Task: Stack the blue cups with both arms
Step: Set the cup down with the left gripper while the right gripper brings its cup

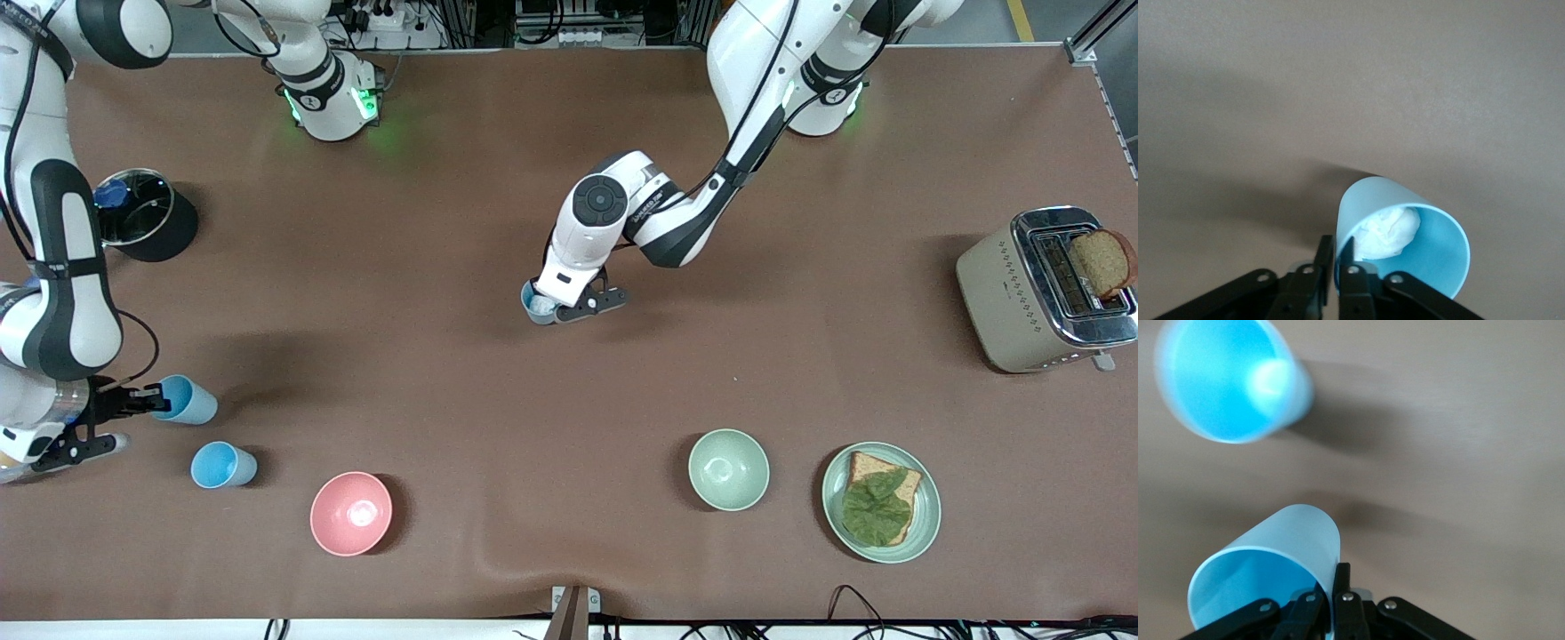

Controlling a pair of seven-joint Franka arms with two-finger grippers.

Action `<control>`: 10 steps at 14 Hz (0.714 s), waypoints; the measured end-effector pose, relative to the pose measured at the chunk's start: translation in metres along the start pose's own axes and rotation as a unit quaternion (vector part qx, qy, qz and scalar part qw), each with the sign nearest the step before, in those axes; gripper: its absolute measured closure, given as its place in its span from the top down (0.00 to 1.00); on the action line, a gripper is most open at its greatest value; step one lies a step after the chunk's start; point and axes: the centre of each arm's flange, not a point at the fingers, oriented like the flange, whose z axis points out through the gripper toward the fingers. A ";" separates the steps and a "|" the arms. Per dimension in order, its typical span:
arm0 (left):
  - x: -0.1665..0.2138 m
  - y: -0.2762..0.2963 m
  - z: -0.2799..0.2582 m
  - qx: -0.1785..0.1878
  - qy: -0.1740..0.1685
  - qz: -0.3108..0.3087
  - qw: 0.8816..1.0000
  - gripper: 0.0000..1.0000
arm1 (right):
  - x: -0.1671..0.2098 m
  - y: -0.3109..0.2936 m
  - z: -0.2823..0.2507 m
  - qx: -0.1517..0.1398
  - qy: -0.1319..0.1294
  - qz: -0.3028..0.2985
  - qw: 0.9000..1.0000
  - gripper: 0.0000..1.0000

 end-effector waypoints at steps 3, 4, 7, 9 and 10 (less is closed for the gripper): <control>0.008 0.003 -0.010 -0.008 0.006 -0.026 1.000 0.49 | 0.023 -0.107 -0.039 0.001 -0.025 0.040 0.999 0.04; 0.012 0.006 -0.021 -0.012 0.010 -0.029 0.999 0.58 | 0.028 -0.147 -0.048 -0.005 -0.031 0.048 0.998 0.04; 0.033 0.008 -0.091 -0.018 0.038 -0.035 0.999 0.86 | 0.034 -0.238 -0.054 0.000 -0.052 0.048 0.997 0.04; 0.048 -0.003 -0.157 -0.009 0.062 -0.038 0.997 1.00 | 0.033 -0.286 -0.050 0.014 -0.061 0.055 0.997 0.04; 0.056 -0.012 -0.188 -0.002 0.071 -0.037 0.997 1.00 | 0.030 -0.313 -0.048 0.016 -0.064 0.055 0.996 0.04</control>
